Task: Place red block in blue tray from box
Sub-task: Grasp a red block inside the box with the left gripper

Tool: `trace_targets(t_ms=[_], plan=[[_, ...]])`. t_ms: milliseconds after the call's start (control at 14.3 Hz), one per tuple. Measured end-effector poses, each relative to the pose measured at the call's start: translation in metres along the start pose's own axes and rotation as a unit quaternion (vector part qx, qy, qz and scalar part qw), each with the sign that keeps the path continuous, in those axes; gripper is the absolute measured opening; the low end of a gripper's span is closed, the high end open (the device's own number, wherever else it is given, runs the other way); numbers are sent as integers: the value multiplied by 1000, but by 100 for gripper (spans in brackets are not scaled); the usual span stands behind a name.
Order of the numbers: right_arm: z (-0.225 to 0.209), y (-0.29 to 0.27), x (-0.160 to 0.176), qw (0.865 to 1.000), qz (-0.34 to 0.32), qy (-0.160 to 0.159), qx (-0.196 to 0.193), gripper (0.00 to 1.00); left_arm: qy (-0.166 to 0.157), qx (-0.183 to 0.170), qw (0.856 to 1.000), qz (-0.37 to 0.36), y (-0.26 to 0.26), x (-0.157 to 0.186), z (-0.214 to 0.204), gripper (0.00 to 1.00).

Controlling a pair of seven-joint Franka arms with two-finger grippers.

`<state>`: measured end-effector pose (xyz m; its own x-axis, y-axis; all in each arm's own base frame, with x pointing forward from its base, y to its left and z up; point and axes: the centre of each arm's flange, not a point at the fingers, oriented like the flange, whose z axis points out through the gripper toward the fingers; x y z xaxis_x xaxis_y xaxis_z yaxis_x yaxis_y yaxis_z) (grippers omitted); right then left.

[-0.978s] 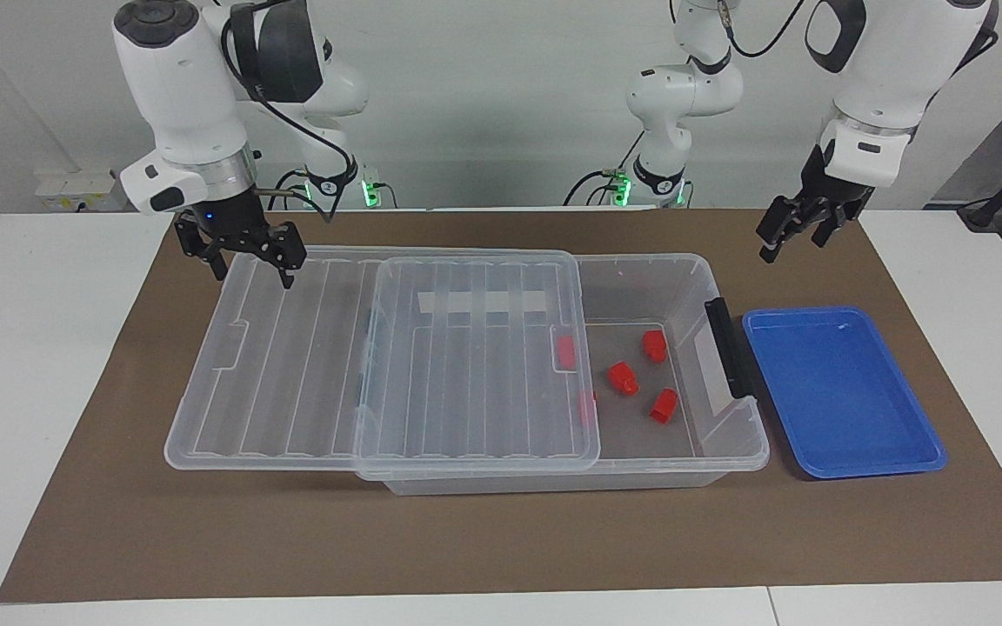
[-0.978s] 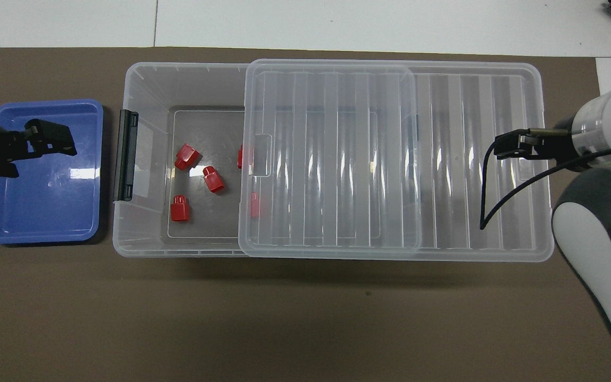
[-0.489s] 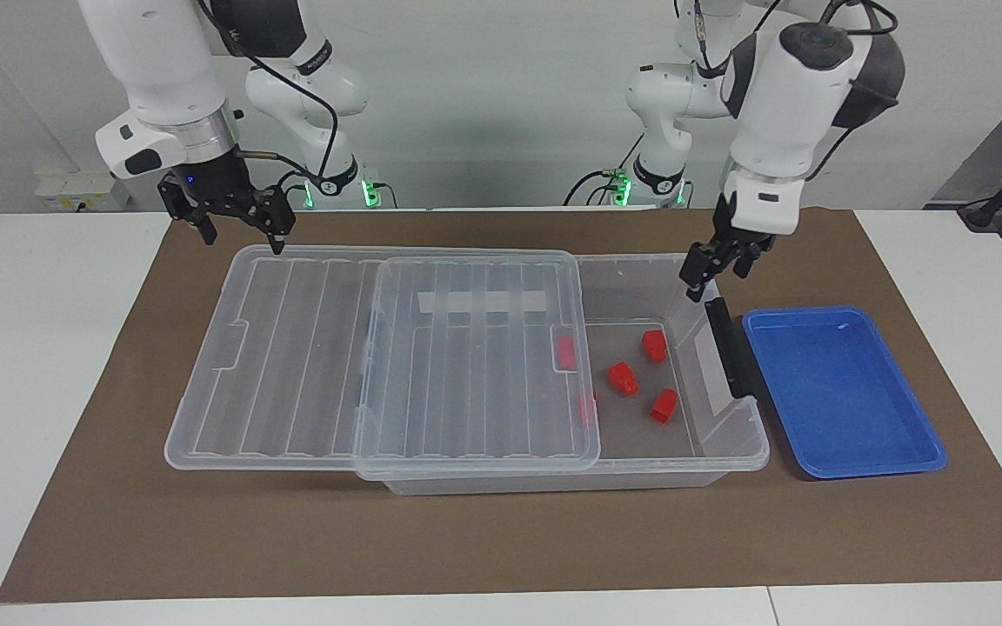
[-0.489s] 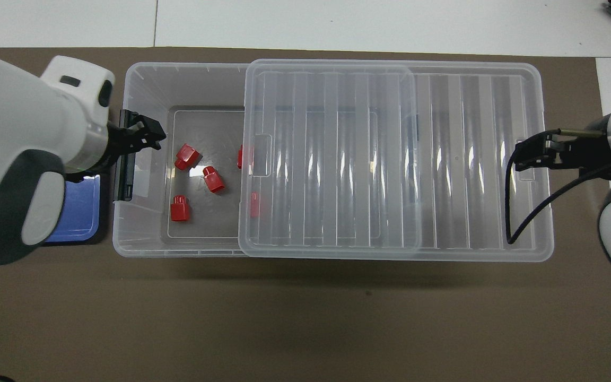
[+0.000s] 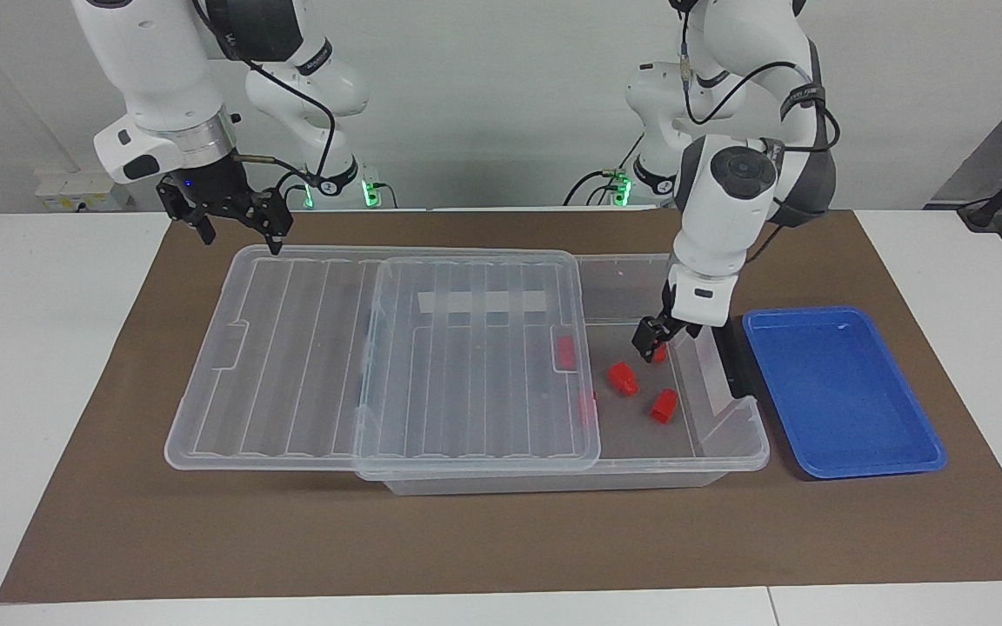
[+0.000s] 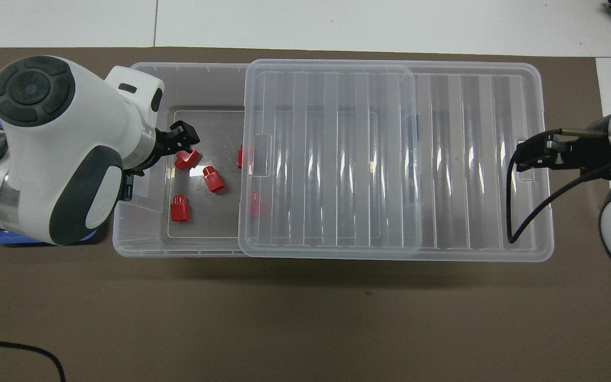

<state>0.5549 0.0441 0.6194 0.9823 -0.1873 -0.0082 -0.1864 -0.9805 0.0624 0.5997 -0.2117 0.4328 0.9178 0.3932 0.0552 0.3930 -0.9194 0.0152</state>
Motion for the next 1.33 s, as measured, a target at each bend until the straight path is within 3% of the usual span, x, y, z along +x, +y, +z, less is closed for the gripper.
trace_targets(t_ms=[419, 1118, 1328], plan=[[-8, 1, -5, 1000, 0, 4, 0, 100, -13, 0, 1000, 12, 8, -29, 98, 100], [-7, -2, -6, 1000, -4, -1, 14, 100, -8, -8, 1000, -3, 14, -53, 120, 100], [-7, -2, -6, 1000, -5, -1, 14, 100, -5, -11, 1000, -3, 14, -54, 122, 96]])
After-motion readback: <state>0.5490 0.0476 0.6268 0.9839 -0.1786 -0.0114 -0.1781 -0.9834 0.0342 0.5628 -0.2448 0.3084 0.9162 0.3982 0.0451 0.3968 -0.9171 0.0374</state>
